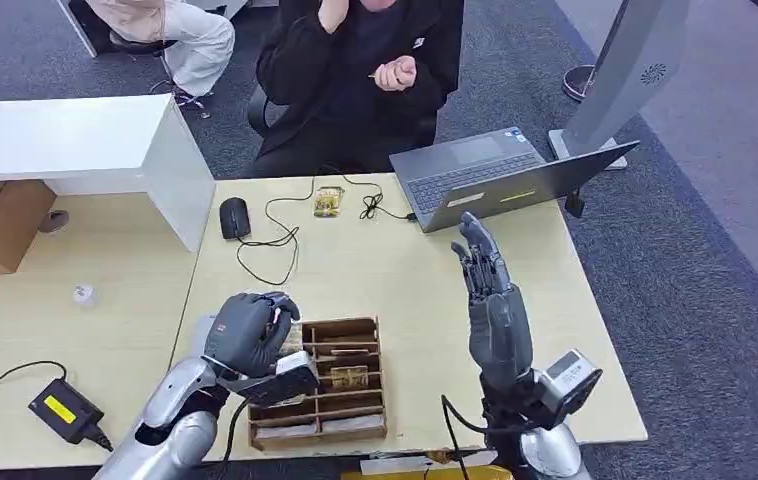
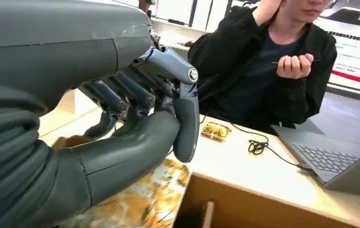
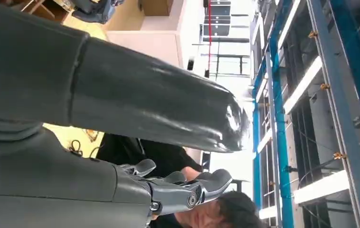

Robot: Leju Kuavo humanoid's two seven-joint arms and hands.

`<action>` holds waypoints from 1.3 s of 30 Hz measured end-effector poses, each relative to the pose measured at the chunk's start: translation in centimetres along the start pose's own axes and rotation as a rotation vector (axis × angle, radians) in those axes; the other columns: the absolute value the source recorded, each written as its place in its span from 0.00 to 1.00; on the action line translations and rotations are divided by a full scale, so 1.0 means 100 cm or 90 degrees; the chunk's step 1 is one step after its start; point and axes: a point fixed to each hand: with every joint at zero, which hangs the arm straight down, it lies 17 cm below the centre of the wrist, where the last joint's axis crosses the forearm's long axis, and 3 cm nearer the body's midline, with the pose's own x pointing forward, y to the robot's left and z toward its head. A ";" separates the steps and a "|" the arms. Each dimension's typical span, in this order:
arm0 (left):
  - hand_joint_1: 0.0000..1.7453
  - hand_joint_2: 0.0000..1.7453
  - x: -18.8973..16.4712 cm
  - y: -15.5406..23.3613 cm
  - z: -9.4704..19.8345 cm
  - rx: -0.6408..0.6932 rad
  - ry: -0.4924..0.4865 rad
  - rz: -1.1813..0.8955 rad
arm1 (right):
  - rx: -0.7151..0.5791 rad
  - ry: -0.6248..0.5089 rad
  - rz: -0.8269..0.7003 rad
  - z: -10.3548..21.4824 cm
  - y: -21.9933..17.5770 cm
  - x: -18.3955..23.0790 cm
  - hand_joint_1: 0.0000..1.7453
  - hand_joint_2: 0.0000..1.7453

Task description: Pass the card to the sensor for recognition and then transmit it.

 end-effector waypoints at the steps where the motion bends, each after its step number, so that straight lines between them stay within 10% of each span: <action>1: 1.00 1.00 0.000 0.000 0.000 0.001 0.000 0.000 | 0.000 0.000 0.000 0.000 0.000 0.000 0.00 0.00; 26: 1.00 1.00 0.006 0.039 0.006 0.167 0.035 -0.009 | -0.005 0.007 0.003 0.003 -0.001 -0.003 0.00 0.00; 39: 1.00 1.00 0.078 0.116 0.022 0.366 -0.087 -0.159 | -0.028 0.005 0.003 0.004 -0.005 -0.003 0.00 0.00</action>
